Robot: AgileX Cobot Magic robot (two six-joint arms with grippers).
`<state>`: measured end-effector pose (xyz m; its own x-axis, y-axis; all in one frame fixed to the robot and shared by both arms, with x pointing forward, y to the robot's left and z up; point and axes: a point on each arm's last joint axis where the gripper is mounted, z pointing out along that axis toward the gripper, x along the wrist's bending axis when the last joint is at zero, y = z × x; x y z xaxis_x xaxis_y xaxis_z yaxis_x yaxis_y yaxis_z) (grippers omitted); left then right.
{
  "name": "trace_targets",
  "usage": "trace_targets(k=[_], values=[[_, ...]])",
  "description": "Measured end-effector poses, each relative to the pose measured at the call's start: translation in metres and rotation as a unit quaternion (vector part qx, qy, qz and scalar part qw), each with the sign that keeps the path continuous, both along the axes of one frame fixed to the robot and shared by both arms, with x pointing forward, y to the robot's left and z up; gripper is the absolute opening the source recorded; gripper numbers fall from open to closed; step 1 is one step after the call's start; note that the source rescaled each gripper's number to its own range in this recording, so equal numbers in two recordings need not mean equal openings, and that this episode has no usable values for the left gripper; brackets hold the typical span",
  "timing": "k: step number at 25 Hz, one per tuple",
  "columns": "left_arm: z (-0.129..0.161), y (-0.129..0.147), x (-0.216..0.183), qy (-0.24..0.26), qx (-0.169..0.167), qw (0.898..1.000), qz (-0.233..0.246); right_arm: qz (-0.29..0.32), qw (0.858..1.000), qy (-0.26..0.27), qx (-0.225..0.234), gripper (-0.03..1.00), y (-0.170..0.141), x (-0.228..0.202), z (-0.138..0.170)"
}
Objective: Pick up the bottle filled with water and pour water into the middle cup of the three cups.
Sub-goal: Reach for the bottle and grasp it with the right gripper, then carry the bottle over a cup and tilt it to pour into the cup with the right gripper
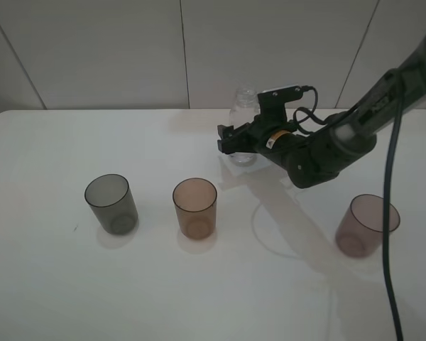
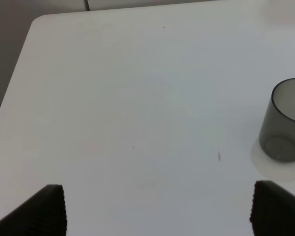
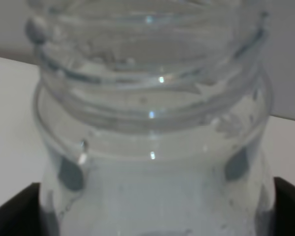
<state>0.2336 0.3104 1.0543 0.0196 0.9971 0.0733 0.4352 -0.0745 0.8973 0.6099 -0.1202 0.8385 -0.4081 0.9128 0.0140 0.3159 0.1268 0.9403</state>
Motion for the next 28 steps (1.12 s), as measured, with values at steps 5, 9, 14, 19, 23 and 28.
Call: trace_targets(k=[5,9,14,19,23,28], values=[[0.0,0.0,0.0,0.0,0.0,1.0,0.0,-0.003,1.0,-0.004,0.001,0.51,0.001,0.003,0.002],[0.0,0.0,0.0,0.0,0.0,1.0,0.0,-0.006,1.0,-0.004,0.002,0.03,0.0,0.003,0.002],[0.0,0.0,0.0,0.0,0.0,1.0,0.0,-0.006,1.0,-0.004,0.001,0.03,0.0,0.003,0.002],[0.0,0.0,0.0,0.0,0.0,1.0,0.0,-0.006,1.0,-0.004,0.001,0.03,0.0,0.003,0.002],[0.0,0.0,0.0,0.0,0.0,1.0,0.0,-0.003,1.0,-0.004,-0.001,0.03,0.001,0.003,0.002],[0.0,0.0,0.0,0.0,0.0,1.0,0.0,0.009,1.0,0.02,-0.016,0.03,0.002,0.001,0.019]])
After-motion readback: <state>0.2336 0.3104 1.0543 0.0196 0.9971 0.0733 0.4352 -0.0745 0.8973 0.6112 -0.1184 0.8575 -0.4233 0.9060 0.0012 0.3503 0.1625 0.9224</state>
